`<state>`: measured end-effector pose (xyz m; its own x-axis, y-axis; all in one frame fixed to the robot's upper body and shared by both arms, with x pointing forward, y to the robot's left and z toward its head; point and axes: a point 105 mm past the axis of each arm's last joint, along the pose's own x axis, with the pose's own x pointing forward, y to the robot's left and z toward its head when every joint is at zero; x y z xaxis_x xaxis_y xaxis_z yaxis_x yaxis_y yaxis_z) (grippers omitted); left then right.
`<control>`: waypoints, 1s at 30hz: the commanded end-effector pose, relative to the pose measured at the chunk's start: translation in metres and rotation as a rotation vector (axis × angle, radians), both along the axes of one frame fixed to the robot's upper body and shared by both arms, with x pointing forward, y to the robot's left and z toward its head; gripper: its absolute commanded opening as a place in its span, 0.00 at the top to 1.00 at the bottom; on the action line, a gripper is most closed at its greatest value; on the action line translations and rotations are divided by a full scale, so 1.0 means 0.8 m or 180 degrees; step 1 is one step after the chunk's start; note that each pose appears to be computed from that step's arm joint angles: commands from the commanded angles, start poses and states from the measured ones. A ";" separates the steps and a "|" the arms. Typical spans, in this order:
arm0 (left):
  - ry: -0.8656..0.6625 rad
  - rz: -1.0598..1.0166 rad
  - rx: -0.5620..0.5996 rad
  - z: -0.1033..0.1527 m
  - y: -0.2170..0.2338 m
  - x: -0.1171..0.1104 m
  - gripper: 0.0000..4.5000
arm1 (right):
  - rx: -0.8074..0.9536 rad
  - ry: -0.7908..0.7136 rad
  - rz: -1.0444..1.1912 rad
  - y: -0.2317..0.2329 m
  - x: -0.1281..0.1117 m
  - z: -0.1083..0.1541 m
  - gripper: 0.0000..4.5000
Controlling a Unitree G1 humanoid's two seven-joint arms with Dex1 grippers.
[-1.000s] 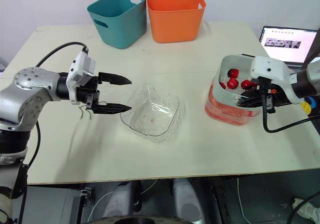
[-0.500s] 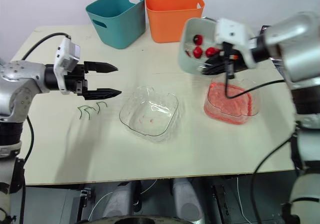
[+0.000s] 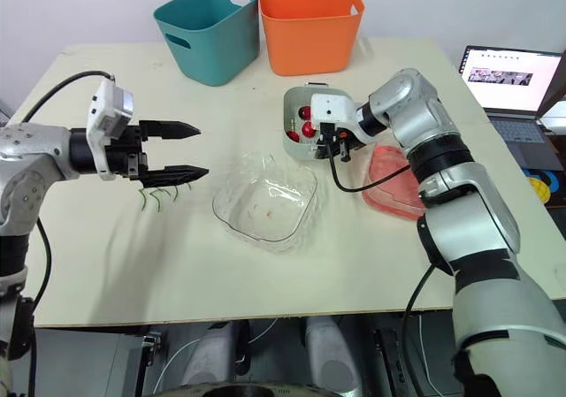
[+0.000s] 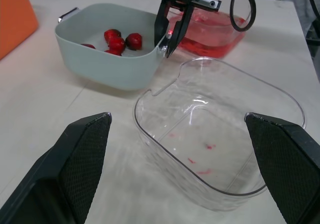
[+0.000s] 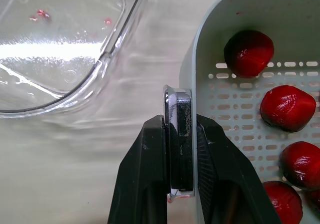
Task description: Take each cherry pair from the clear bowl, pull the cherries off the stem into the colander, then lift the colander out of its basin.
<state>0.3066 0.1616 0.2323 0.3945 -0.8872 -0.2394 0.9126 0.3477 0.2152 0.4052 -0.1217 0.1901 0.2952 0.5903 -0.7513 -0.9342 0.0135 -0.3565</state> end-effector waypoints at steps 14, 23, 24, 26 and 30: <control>-0.0100 0.0027 -0.0024 0.012 0.003 0.000 0.00 | 0.0297 -0.0174 -0.0053 0.002 0.010 0.023 0.27; -0.0059 0.0602 -0.0028 0.011 0.055 0.004 0.00 | 0.1207 -0.0730 -0.0475 -0.051 -0.019 0.109 0.19; -0.0058 0.0693 -0.0007 0.009 0.062 0.003 0.00 | 0.1330 -0.0749 -0.0548 -0.057 -0.027 0.114 0.19; -0.0050 0.0763 0.0006 0.007 0.069 0.000 0.00 | 0.1468 -0.0757 -0.0647 -0.062 -0.039 0.117 0.16; 0.0032 0.1096 -0.0030 0.004 0.099 -0.009 0.00 | 0.2185 -0.0777 -0.1136 -0.091 -0.085 0.127 0.00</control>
